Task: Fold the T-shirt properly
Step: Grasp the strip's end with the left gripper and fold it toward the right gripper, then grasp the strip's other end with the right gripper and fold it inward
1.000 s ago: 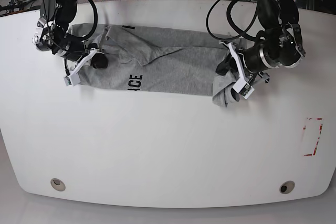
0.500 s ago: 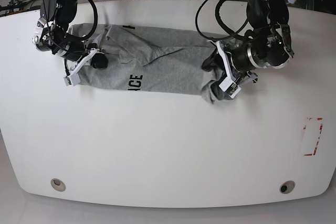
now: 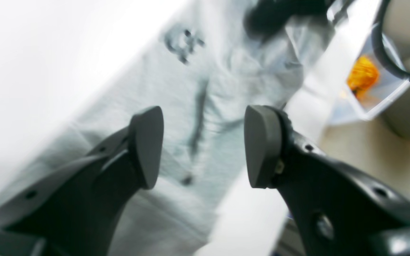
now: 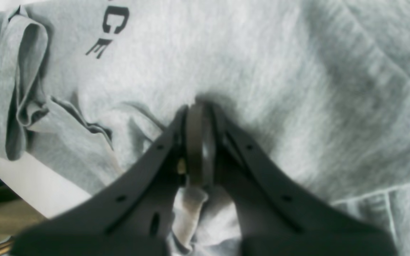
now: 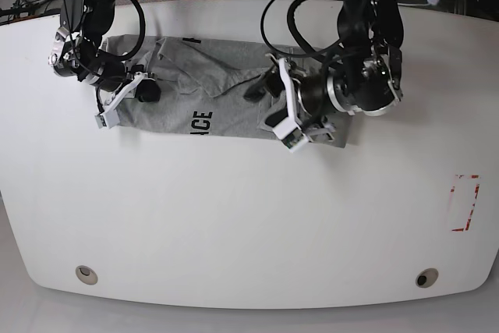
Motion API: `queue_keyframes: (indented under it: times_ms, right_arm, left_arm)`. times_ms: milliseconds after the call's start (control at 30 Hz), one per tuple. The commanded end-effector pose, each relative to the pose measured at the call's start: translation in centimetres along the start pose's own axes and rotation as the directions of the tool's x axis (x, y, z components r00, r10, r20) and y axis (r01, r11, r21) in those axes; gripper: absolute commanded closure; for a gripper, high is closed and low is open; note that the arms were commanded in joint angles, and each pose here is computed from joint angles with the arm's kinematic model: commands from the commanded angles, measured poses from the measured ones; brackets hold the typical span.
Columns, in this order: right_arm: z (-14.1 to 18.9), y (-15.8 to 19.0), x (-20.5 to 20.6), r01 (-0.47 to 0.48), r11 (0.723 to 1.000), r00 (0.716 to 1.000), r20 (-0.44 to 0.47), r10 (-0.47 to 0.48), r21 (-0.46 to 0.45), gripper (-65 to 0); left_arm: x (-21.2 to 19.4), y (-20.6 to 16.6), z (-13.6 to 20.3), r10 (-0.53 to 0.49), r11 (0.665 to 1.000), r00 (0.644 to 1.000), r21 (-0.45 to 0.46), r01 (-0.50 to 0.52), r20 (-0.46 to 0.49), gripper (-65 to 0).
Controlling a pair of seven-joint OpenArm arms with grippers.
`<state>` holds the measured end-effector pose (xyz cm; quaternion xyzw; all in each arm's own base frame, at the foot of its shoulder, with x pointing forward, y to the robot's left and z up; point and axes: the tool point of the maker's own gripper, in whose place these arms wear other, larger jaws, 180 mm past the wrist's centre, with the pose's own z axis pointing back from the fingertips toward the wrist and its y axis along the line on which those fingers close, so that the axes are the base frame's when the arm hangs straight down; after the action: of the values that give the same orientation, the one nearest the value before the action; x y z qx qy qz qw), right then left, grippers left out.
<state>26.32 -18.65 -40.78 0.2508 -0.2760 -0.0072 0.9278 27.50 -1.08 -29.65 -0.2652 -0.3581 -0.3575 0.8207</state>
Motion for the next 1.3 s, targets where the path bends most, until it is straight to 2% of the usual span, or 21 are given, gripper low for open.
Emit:
queue_keyframes:
  times_ms: [0, 100, 133, 200, 233, 333, 400, 467, 533, 633, 700, 800, 833, 1033, 1267]
  right_arm:
    - [1.0, 0.4, 2.4, -0.044, 0.999, 0.997, 0.064, 0.044, 0.0, -3.3]
    - [2.1, 1.6, 4.0, -0.09, 0.996, 0.989, 0.119, 0.088, 0.014, -4.1]
    - [2.3, 2.0, 4.5, -0.093, 0.995, 0.986, 0.139, 0.088, 0.031, -6.2]
    - [3.0, 2.3, 5.1, -0.079, 0.995, 0.982, 0.177, 0.068, 0.057, -14.9]
    - [3.6, 1.8, 5.3, -0.052, 0.997, 0.98, 0.195, 0.04, 0.057, -23.3]
    - [5.4, 0.2, 5.8, 0.002, 0.999, 0.969, 0.245, -0.013, 0.045, -39.3]
    - [6.2, -0.3, 6.2, 0.025, 0.999, 0.96, 0.277, -0.037, 0.047, -44.5]
    - [7.1, -1.1, 6.5, 0.03, 0.999, 0.956, 0.292, -0.036, 0.027, -45.2]
    - [7.8, -2.4, 6.6, 0.043, 0.999, 0.956, 0.29, -0.042, 0.002, -45.2]
    - [8.1, -4.7, 5.5, 0.122, 0.992, 0.954, 0.274, -0.12, 0.007, -45.2]
    - [8.6, -6.7, 4.4, 0.209, 0.978, 0.94, 0.273, -0.207, 0.022, -45.3]
    - [8.5, -8.3, 3.4, 0.269, 0.963, 0.929, 0.255, -0.266, 0.026, -45.5]
    - [8.5, -8.5, 3.2, 0.279, 0.96, 0.927, 0.252, -0.277, 0.026, -45.5]
    - [7.8, -9.0, 2.0, 0.316, 0.948, 0.923, 0.222, -0.315, 0.034, -45.3]
    - [4.5, -5.1, 1.0, 0.281, 0.954, 0.944, 0.149, -0.294, 0.102, -45.2]
  left_arm:
    - [-0.1, 3.4, 1.7, 0.011, 0.992, 1.0, 0.129, -0.01, -0.005, -33.9]
    - [-2.1, 6.7, 3.5, 0.035, 0.968, 0.997, 0.252, -0.015, -0.075, -33.9]
    - [-2.7, 7.5, 4.0, 0.033, 0.959, 0.995, 0.284, -0.004, -0.099, -33.9]
    - [-3.9, 8.3, 4.5, 0.034, 0.949, 0.99, 0.314, 0.011, -0.137, -33.9]
    - [-4.9, 8.4, 4.7, 0.041, 0.947, 0.986, 0.322, 0.014, -0.163, -33.9]
    - [-6.5, 8.4, 5.0, 0.047, 0.942, 0.981, 0.335, 0.019, -0.19, -33.8]
    - [-7.6, 8.4, 5.3, 0.055, 0.938, 0.978, 0.345, 0.019, -0.203, -33.8]
    - [-8.5, 8.5, 5.5, 0.059, 0.933, 0.972, 0.358, 0.027, -0.226, -32.9]
    - [-9.6, 8.6, 5.4, 0.076, 0.931, 0.965, 0.365, 0.021, -0.251, -29.4]
    - [-11.4, 9.0, 5.0, 0.112, 0.931, 0.948, 0.364, 0.005, -0.298, -22.5]
    - [-13.4, 9.4, 4.9, 0.164, 0.931, 0.931, 0.364, -0.036, -0.326, -14.7]
    - [-14.4, 10.4, 5.4, 0.22, 0.915, 0.929, 0.393, -0.09, -0.299, -4.6]
    - [-14.5, 10.5, 5.5, 0.227, 0.912, 0.93, 0.399, -0.098, -0.29, -3.1]
    - [-14.9, 10.6, 5.9, 0.245, 0.903, 0.933, 0.412, -0.12, -0.265, -1.8]
    - [-14.8, 10.5, 5.7, 0.24, 0.906, 0.934, 0.407, -0.118, -0.265, -1.8]
